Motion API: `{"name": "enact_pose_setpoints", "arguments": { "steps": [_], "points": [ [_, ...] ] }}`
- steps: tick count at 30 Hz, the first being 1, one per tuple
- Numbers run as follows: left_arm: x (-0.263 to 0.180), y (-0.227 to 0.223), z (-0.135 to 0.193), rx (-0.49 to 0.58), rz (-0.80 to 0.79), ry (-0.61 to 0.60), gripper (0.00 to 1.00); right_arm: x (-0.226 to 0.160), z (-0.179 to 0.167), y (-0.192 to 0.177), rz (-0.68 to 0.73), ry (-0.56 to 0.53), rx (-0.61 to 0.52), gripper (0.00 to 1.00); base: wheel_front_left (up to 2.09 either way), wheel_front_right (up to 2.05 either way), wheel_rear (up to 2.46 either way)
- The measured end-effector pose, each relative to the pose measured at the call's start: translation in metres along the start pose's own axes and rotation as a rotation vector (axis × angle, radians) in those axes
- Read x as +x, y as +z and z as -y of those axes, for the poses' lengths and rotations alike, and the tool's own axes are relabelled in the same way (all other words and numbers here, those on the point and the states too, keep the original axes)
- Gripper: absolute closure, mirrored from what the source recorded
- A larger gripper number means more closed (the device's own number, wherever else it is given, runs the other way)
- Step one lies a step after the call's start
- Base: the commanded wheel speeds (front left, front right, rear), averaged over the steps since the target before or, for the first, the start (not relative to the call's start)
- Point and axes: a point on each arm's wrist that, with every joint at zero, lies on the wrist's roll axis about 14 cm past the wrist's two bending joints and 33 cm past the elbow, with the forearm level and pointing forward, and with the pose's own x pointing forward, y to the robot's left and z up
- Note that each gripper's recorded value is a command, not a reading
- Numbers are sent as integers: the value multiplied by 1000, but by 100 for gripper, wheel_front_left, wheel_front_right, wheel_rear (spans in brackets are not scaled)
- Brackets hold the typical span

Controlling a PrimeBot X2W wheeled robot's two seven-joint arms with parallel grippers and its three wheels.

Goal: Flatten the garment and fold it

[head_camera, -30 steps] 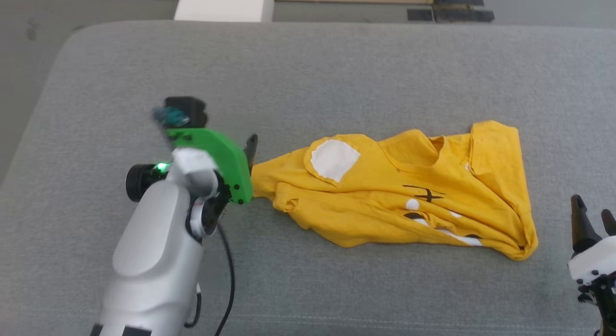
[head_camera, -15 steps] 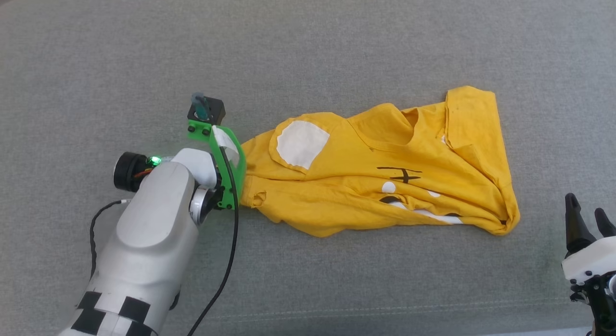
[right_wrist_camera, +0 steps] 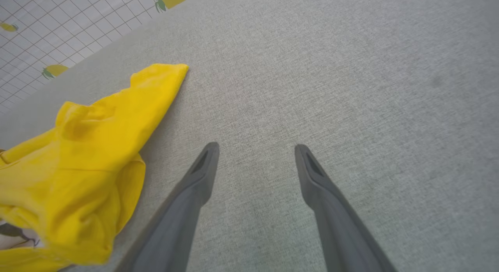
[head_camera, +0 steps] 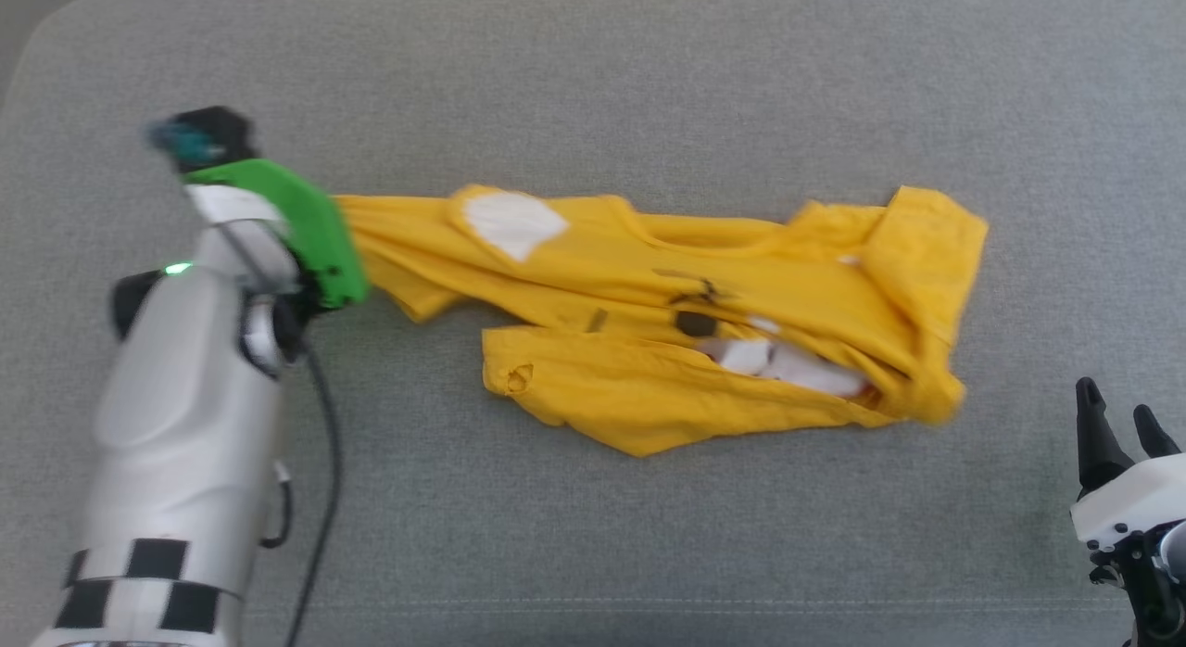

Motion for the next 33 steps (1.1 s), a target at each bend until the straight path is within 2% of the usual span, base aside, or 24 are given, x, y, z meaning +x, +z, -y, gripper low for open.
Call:
{"name": "enact_pose_setpoints", "arguments": {
  "steps": [3, 7, 8, 9, 11, 14, 17, 20, 25, 29, 33],
  "points": [
    [-9, 8, -40, -116, 48, 87, 100, 0, -4, 1, -2, 11, -6, 0, 0, 0, 0],
    [-17, -36, -70, -191, -33, 158, 98, 1, -8, 2, -7, 20, -17, 0, 0, 0, 0],
    [-19, -49, -72, -207, -55, 161, 52, 2, -10, 2, -9, 24, -20, 0, 0, 0, 0],
    [-21, -54, -72, -233, -53, 155, 0, 3, -12, 2, -11, 28, -24, 0, 0, 0, 0],
    [-24, -45, -71, -264, 11, 132, 0, 4, -17, 2, -15, 41, -35, 0, 0, 0, 0],
    [-36, 0, -69, -241, 225, 83, 0, 4, -29, 3, -20, 74, -52, 0, 0, 0, 0],
    [-60, 35, -69, -149, 460, 62, 0, 6, -48, 11, -15, 120, -79, 0, 0, 0, 0],
    [-84, 42, -74, -75, 624, 84, 0, 11, -70, 20, -15, 166, -117, 0, 0, 0, 0],
    [-100, 14, -74, -22, 678, 94, 0, 26, -110, 29, -70, 224, -237, 0, 0, 0, 0],
    [-103, 1, -75, -48, 681, 107, 0, 42, -148, 27, -134, 271, -352, 0, 0, 0, 0],
    [-103, -8, -81, -67, 671, 133, 0, 53, -182, 9, -228, 316, -488, 0, 0, 0, 0]
  ]
}}
